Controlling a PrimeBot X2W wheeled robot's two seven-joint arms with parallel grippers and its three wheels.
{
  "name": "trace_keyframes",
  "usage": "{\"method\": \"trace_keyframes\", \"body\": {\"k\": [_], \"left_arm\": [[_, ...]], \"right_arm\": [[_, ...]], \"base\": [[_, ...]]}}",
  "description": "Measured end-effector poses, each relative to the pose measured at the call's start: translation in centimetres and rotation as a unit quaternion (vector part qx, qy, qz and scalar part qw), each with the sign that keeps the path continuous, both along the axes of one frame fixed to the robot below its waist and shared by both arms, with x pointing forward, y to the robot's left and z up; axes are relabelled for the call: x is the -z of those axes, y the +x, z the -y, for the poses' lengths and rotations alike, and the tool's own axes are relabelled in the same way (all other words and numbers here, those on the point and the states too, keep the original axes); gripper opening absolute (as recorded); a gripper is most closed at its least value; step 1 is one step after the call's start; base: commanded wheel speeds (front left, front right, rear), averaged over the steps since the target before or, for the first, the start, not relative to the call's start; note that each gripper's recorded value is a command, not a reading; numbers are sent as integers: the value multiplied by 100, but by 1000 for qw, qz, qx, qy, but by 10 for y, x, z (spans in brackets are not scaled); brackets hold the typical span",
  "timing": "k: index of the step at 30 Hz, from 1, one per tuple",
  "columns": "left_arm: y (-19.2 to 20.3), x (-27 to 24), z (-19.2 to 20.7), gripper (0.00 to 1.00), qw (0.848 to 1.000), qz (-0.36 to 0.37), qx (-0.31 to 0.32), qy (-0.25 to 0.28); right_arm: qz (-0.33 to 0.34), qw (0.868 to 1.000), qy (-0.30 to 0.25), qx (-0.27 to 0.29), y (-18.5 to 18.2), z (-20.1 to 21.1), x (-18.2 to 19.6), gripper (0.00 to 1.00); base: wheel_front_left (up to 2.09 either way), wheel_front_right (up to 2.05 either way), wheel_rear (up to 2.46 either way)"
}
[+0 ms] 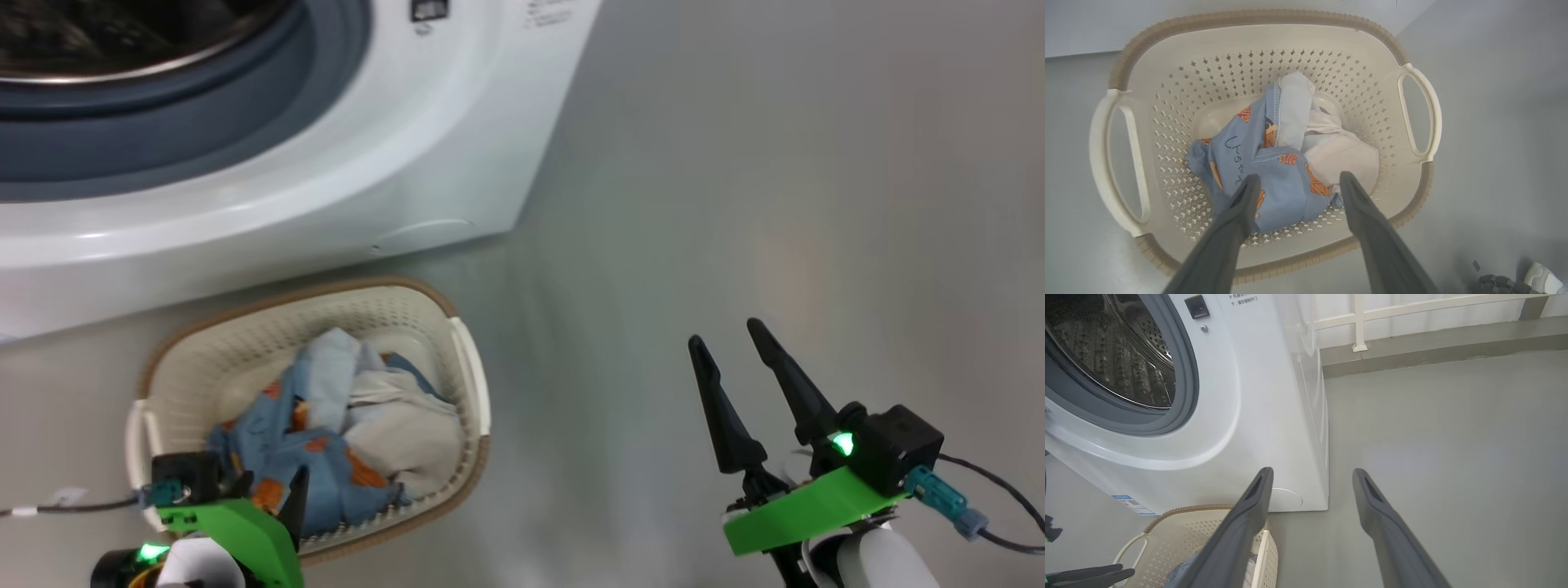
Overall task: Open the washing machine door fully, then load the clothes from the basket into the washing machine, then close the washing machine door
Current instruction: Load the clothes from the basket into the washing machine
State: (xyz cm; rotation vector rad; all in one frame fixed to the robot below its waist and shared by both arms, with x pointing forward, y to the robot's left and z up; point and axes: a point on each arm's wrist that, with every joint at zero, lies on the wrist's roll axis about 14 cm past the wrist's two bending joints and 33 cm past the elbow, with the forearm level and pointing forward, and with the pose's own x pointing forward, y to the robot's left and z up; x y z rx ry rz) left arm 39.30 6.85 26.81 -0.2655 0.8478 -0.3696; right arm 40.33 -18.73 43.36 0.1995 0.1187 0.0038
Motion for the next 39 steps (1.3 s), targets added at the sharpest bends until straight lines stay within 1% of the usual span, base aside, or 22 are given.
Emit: {"method": "trace_keyframes", "body": {"k": [3, 5, 18, 26, 31, 35, 39], "left_arm": [[-4, 23, 4, 100, 999, -41, 24, 15], [-7, 38, 5, 100, 997, -67, 30, 24], [12, 110, -2, 100, 985, -153, 49, 67], [21, 147, -1, 100, 978, -182, 64, 75], [24, 166, 8, 100, 976, -190, 75, 71], [28, 181, 12, 100, 975, -194, 82, 71], [28, 196, 20, 100, 973, -200, 89, 70]], "right_arm": [[-7, 1000, 6, 12, 2, 7, 5, 100], [-12, 1000, 4, 13, 3, 8, 9, 100], [-45, 999, 6, 23, 14, 16, 36, 100], [-73, 997, 5, 39, 15, 27, 57, 100], [-77, 996, 2, 41, 22, 30, 62, 100], [-88, 995, 7, 50, 20, 34, 70, 100], [-102, 993, -2, 57, 18, 40, 79, 100]], "base": [[0, 0, 0], [0, 0, 0], [0, 0, 0], [0, 0, 0], [0, 0, 0], [0, 0, 0], [0, 0, 0]]}}
